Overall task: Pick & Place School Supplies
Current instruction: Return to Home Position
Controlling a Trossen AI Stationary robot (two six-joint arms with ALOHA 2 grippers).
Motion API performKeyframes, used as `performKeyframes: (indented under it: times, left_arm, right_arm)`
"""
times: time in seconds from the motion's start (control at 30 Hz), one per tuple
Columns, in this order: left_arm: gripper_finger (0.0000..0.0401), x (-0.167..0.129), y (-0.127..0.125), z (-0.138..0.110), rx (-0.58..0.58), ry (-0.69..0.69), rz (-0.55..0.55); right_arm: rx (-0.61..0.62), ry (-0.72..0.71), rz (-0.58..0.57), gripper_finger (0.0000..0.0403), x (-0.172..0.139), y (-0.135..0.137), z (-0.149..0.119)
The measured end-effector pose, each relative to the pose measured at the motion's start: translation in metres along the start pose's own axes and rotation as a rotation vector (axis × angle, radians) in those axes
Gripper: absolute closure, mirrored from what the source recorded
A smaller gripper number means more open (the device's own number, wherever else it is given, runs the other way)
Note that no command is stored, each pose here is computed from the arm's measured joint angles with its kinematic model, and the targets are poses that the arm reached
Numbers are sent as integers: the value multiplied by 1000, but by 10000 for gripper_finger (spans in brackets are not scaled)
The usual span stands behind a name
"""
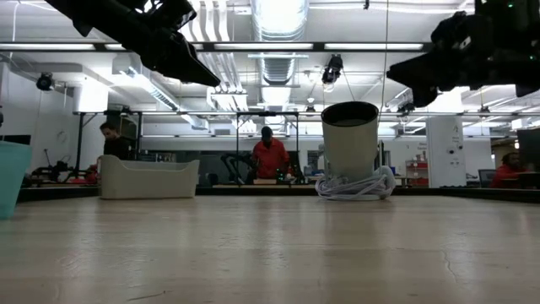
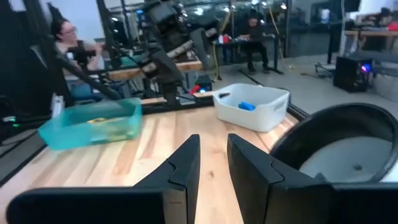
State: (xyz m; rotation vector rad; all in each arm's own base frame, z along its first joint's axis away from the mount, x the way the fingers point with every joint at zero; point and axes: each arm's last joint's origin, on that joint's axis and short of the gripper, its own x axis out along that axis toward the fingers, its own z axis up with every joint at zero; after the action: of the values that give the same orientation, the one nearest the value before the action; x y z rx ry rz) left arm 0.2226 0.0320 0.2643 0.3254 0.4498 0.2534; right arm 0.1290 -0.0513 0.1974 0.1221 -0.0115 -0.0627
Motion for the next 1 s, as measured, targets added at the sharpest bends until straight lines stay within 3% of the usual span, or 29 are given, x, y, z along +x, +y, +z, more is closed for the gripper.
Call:
performKeyframes:
  times: [0.37,0.6,1.0]
  left_arm:
    - [160,0,0,0,0,0,0]
    - [160,0,0,0,0,0,0]
    - [160,0,0,0,0,0,0]
  right_arm:
    - [36,-20,114,325,-20,11,-3]
    - [127,57,105,324,-31,15,-11]
    - [73,-47,18,323,-45,18,-9]
